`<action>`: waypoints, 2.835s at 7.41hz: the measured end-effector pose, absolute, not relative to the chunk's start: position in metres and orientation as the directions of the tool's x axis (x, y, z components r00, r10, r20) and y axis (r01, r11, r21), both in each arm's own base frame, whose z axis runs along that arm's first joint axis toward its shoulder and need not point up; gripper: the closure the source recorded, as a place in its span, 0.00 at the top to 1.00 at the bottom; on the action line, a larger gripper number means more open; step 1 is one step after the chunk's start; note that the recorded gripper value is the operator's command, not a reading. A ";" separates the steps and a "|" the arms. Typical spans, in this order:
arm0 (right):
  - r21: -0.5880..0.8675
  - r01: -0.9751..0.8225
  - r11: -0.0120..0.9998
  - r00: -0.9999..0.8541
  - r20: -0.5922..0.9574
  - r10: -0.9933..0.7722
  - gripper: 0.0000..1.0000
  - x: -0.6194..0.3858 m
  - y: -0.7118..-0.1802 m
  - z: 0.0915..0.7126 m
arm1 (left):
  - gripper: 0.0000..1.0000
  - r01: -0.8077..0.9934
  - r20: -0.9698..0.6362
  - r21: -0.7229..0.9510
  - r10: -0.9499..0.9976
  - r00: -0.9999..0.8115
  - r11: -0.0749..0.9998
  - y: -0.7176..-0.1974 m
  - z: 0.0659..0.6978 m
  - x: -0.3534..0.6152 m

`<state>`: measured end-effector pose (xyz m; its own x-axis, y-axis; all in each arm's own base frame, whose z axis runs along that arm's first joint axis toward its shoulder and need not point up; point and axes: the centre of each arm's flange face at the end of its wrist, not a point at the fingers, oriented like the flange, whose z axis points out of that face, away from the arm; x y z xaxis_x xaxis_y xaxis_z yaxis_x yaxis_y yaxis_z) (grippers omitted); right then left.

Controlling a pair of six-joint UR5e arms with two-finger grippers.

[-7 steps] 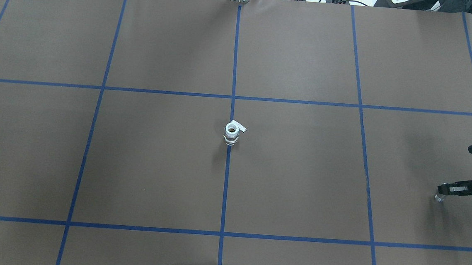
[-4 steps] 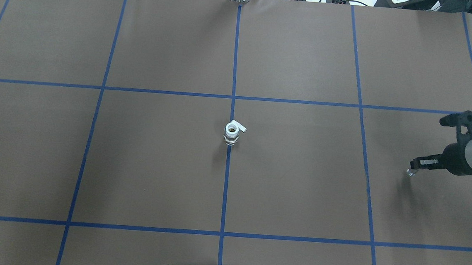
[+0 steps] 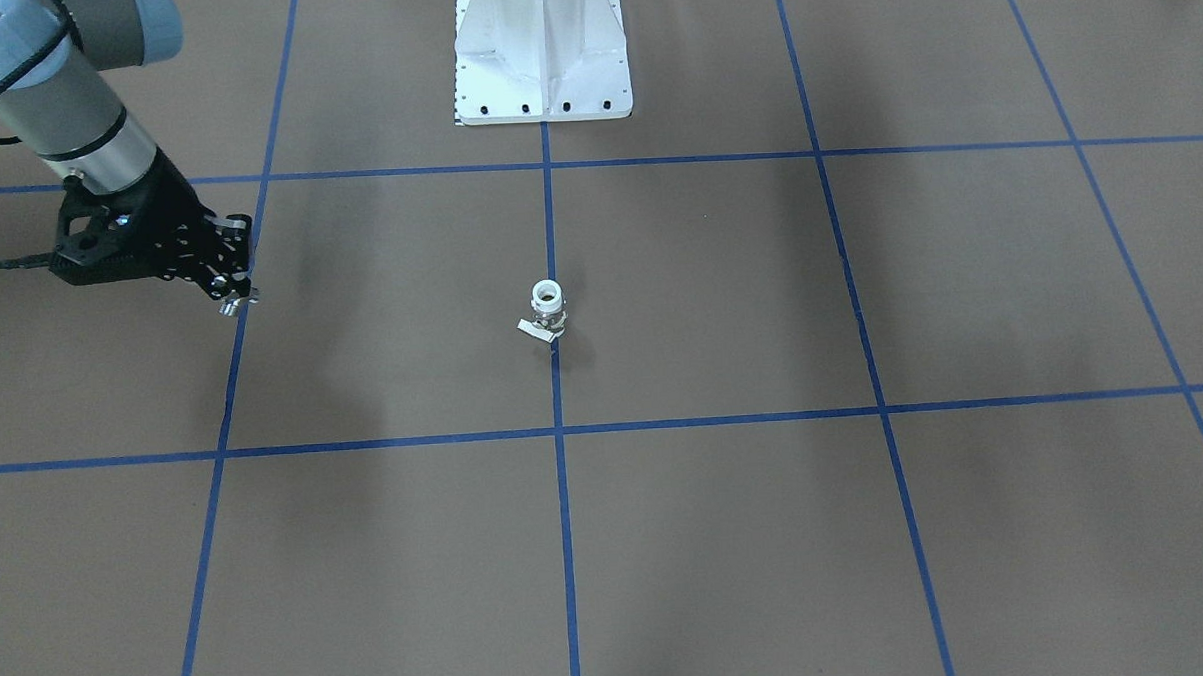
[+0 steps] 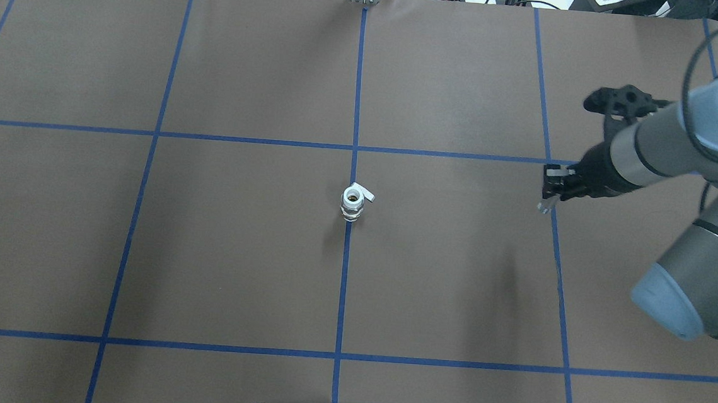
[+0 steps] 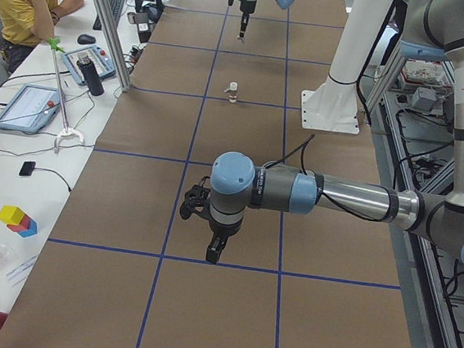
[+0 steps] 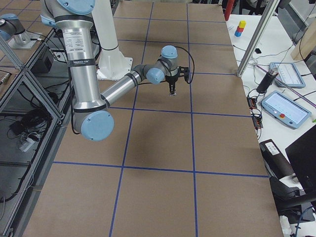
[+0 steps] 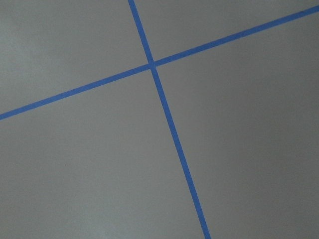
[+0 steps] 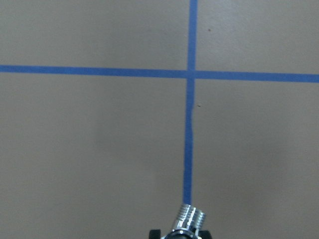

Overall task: Assemble PPR valve and pipe with both arms
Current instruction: 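Carry the silver fitting with the right gripper above the white valve, then lower the silver fitting onto the valve top and press it in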

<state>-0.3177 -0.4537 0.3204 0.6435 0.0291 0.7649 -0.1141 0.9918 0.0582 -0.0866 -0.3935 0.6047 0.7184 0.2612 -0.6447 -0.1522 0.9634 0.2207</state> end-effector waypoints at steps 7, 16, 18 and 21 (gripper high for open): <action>-0.098 -0.307 0.947 0.674 0.680 0.289 0.00 -0.508 -0.475 0.088 | 1.00 -0.145 -0.642 0.231 0.263 0.720 0.962 -0.398 0.599 -0.088; 0.030 -0.386 0.922 0.749 0.594 0.294 0.00 -0.574 -0.427 0.091 | 1.00 -0.146 -0.643 0.228 0.262 0.720 0.963 -0.398 0.601 -0.088; 0.024 -0.399 0.917 0.743 0.594 0.308 0.00 -0.577 -0.424 0.093 | 1.00 -0.146 -0.643 0.229 0.262 0.720 0.963 -0.398 0.601 -0.088; 0.040 -0.413 0.910 0.739 0.598 0.309 0.00 -0.578 -0.426 0.096 | 1.00 -0.146 -0.643 0.228 0.261 0.720 0.963 -0.398 0.602 -0.088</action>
<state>-0.5782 -0.4257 0.0956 0.7392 0.3094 0.5982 -0.4130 0.9099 0.0396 -0.0881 -0.3981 0.6019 0.7199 0.2610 -0.6431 -0.1459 0.9628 0.2275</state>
